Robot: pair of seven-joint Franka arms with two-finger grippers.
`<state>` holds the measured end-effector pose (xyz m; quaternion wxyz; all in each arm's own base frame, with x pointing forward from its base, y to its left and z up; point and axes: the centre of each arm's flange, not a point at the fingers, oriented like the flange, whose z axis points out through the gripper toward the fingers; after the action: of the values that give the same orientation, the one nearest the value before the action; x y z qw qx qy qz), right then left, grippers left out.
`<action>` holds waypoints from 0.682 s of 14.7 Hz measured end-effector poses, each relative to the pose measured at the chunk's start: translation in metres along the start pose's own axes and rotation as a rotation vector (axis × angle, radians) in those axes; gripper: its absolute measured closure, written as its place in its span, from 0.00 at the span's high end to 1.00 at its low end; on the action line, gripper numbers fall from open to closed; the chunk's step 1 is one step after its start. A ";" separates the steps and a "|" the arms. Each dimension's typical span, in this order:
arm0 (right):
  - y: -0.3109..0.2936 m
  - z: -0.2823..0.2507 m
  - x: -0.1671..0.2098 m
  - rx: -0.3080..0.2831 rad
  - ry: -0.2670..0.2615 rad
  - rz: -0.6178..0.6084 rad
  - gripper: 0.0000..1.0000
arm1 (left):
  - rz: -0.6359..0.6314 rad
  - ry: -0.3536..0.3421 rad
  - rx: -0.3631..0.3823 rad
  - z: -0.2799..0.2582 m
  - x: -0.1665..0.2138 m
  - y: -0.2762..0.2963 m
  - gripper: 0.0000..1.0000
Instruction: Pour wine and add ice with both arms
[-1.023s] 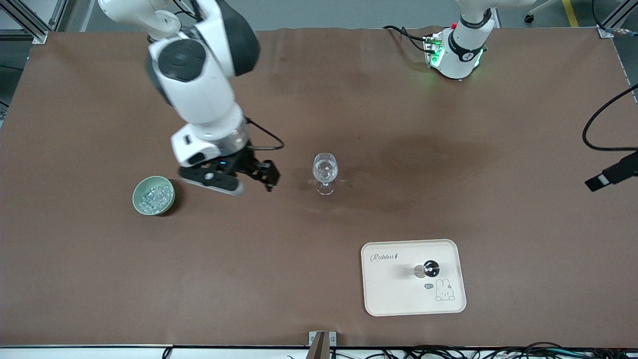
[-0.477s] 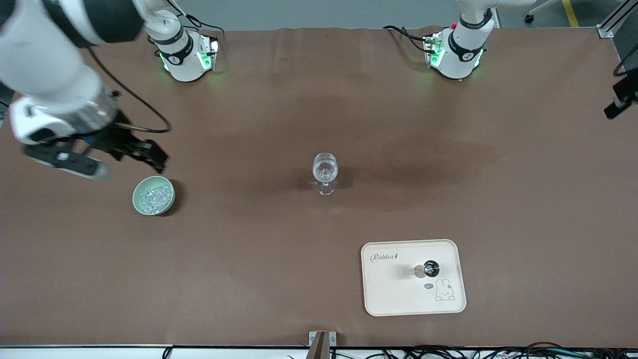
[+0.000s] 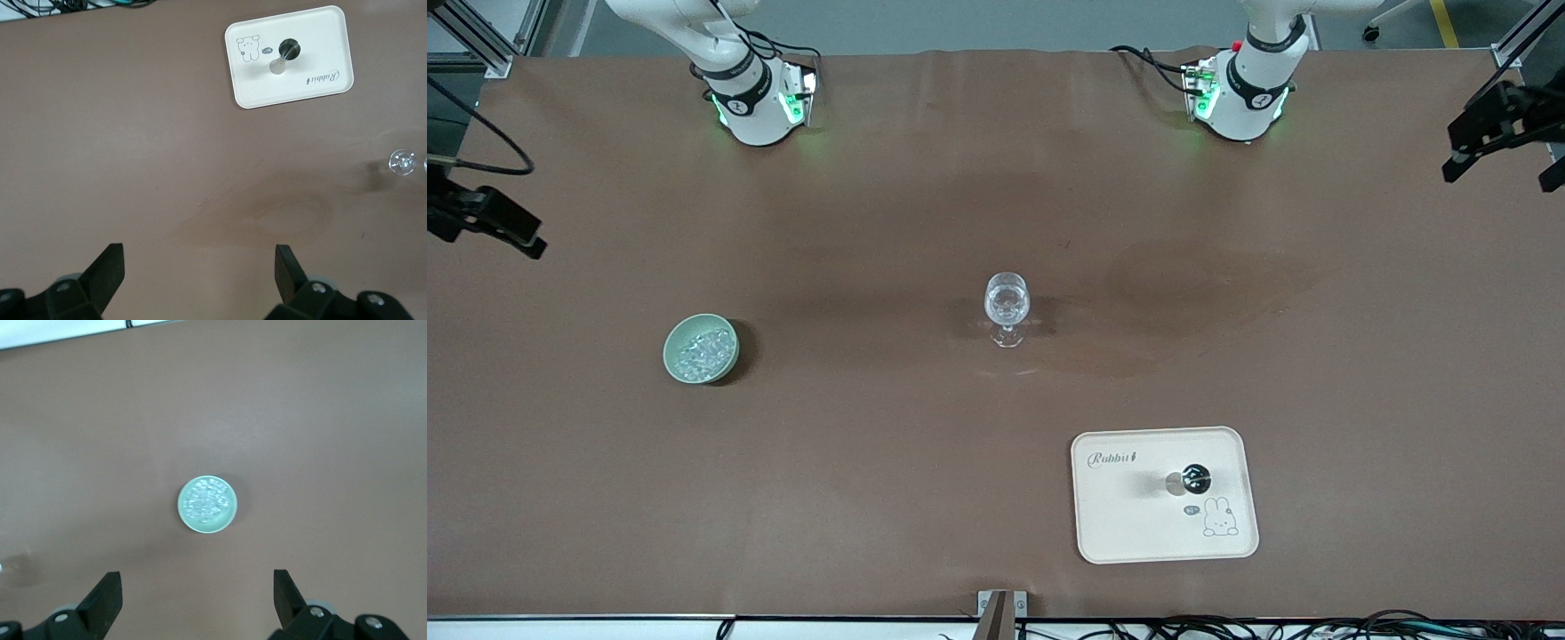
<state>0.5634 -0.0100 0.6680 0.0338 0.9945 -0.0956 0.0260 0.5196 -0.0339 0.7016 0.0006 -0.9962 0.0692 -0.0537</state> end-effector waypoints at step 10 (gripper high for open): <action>0.017 0.004 -0.007 0.043 0.043 0.008 1.00 | -0.058 -0.068 -0.002 0.046 0.028 0.024 0.99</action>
<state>0.5532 -0.0259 0.6651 0.0142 0.9938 -0.0982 0.0497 0.5483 -0.0619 0.6589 0.0002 -0.9990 0.0404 -0.0199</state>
